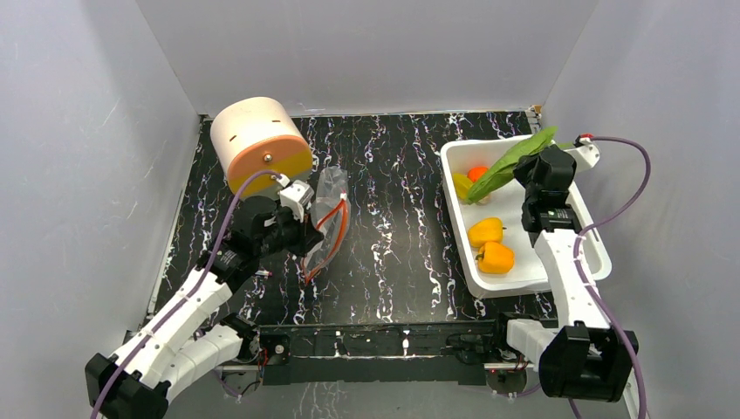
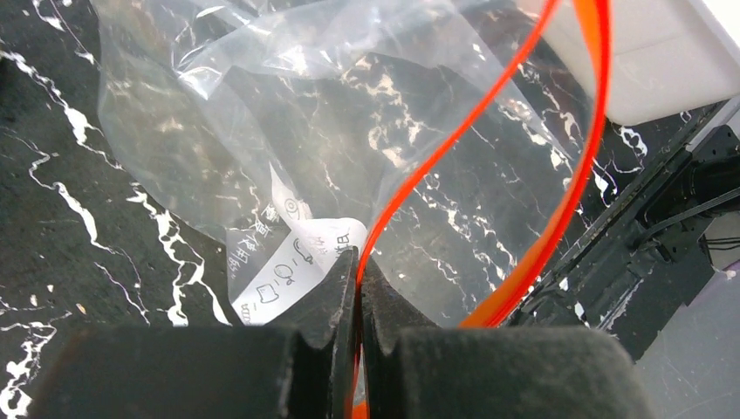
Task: Place the food in the zip-top bag and seal the zipper
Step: Pick up the fake vegetable from the bin, then place the fake vegetable in the zipper food storage bag.
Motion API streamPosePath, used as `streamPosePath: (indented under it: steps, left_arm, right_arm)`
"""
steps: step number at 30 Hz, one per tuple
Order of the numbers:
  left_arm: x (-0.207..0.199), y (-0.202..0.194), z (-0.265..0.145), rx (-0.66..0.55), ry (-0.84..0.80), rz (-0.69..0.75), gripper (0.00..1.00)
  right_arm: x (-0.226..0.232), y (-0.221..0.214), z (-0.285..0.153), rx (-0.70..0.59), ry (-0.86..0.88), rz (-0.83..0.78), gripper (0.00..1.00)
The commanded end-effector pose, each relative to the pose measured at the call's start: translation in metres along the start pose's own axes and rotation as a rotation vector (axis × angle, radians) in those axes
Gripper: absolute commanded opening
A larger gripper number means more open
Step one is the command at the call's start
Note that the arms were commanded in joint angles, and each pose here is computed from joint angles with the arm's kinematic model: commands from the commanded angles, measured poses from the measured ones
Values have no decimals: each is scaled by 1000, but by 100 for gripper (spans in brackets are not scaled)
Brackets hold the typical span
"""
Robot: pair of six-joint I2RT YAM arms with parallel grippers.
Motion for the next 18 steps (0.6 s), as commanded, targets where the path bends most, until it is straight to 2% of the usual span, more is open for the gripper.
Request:
streamPosePath:
  steps: [1, 8, 13, 18]
  left_arm:
    - [-5, 9, 1, 22, -15, -30, 0]
    - [-22, 23, 3, 55, -72, -186, 0]
    - [-29, 35, 1, 74, -72, -263, 0]
    - [-46, 49, -6, 106, -132, -381, 0]
  right_arm:
    - [38, 57, -24, -167, 179, 23, 0]
    - [70, 69, -47, -122, 388, -23, 0]
    - [110, 58, -79, -133, 654, -94, 0]
    - [139, 43, -113, -159, 923, -275, 0]
Point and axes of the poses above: each gripper's point midway between its finger pads, its own z axis out along the fingers, its own x axis along the line the jaws close on, y = z × x, the point moved 6 cm from there along -z, back along the fingers, and after that the axes turned 5 degrees about -z, right-handed, at the moved point
